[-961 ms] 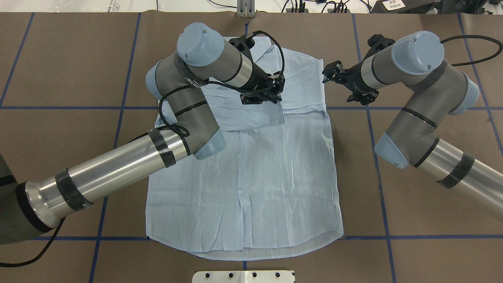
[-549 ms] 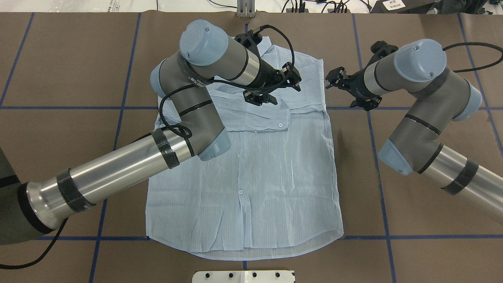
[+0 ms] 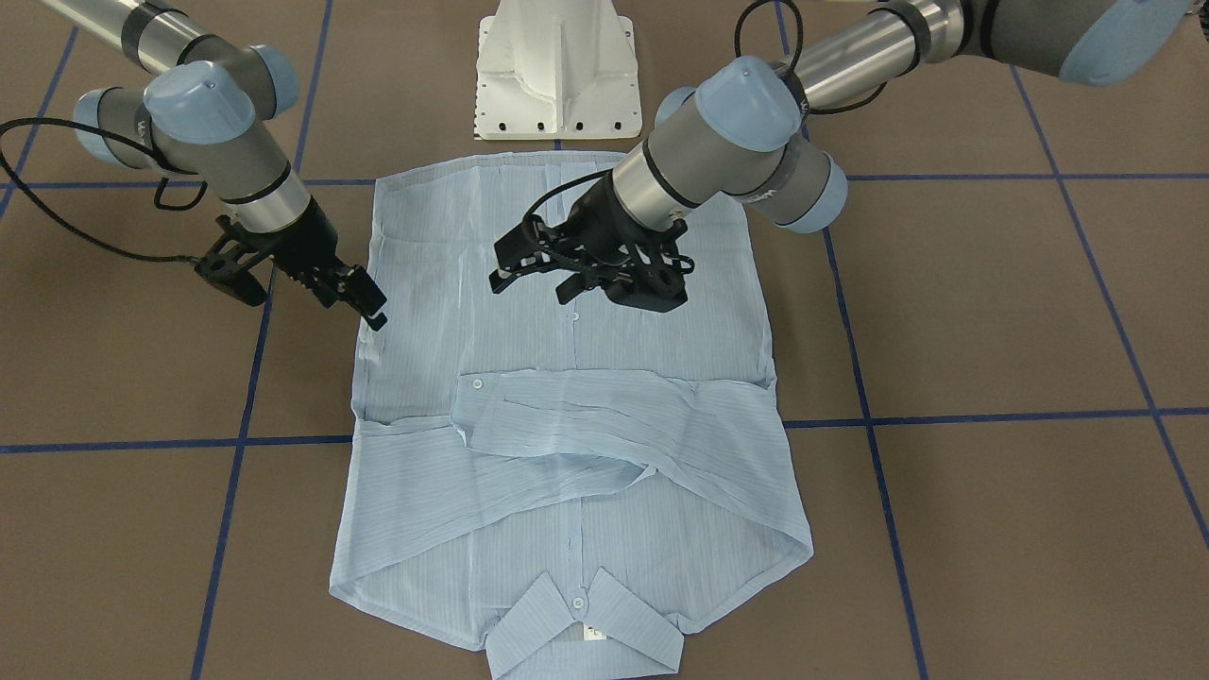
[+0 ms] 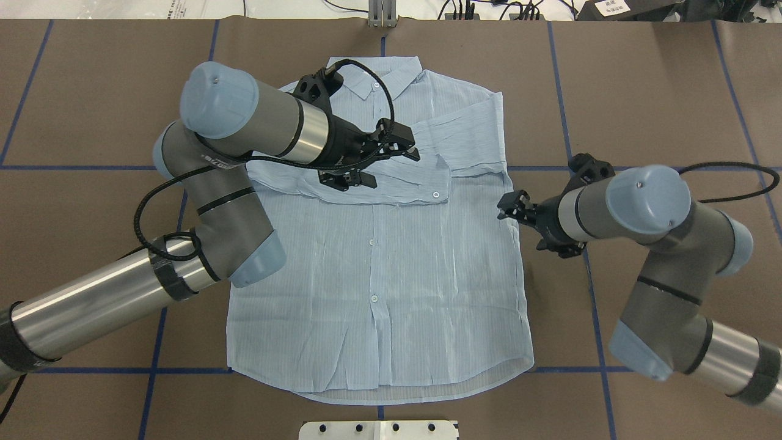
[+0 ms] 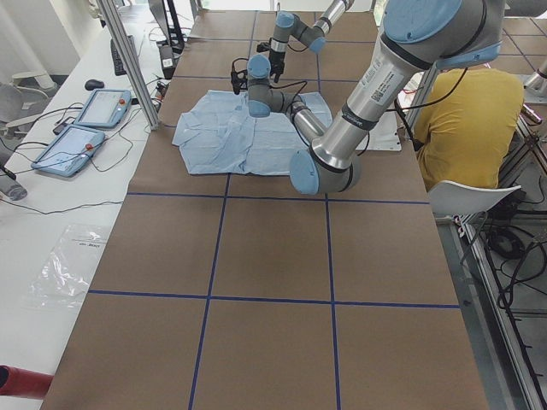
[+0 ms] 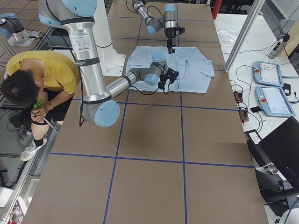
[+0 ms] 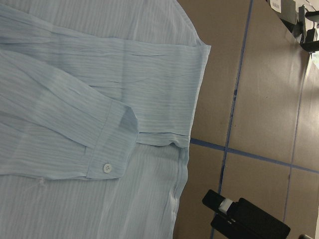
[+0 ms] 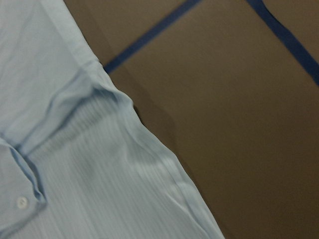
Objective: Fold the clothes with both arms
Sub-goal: 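Fold the other sleeve across the shirt with the left gripper while the right gripper withdraws, then release the sleeve with the left gripper and move it to the hem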
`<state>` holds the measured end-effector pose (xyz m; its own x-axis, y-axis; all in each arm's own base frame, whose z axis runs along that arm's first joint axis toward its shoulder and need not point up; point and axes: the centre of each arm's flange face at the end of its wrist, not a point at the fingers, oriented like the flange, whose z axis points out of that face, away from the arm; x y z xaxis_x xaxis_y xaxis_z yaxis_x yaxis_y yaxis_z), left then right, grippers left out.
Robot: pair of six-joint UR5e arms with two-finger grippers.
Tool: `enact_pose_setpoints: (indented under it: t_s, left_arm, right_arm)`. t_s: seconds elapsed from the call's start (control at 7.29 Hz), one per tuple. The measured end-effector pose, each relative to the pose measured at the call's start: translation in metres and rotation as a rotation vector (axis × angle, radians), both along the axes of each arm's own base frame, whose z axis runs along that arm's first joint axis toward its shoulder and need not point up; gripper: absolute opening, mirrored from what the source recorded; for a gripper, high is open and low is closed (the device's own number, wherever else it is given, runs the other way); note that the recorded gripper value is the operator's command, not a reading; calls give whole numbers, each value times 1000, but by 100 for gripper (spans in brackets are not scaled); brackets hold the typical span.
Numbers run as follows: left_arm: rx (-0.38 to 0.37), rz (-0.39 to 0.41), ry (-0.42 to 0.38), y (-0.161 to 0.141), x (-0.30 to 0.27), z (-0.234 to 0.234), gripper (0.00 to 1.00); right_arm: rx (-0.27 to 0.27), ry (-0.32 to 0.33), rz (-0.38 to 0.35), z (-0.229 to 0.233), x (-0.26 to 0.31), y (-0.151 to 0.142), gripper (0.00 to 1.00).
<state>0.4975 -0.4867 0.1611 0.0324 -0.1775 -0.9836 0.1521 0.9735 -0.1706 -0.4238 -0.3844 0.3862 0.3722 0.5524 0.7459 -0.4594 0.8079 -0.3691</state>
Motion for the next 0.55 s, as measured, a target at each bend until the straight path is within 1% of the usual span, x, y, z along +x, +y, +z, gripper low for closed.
enact_pose_setpoints:
  t_s: [0.27,0.41,0.55]
  left_arm:
    - [-8,-15,-17,7,-18,28,95]
    - [-12,-20,-23,6,-22,34,95]
    - [-17,-22,-30,6,-23,40,95]
  right_arm:
    - [-55,19,-22,13,-5,93,94]
    - [-72,46,-26,18,-12,126,94]
    - [-74,82,-31,18,-21,150,92]
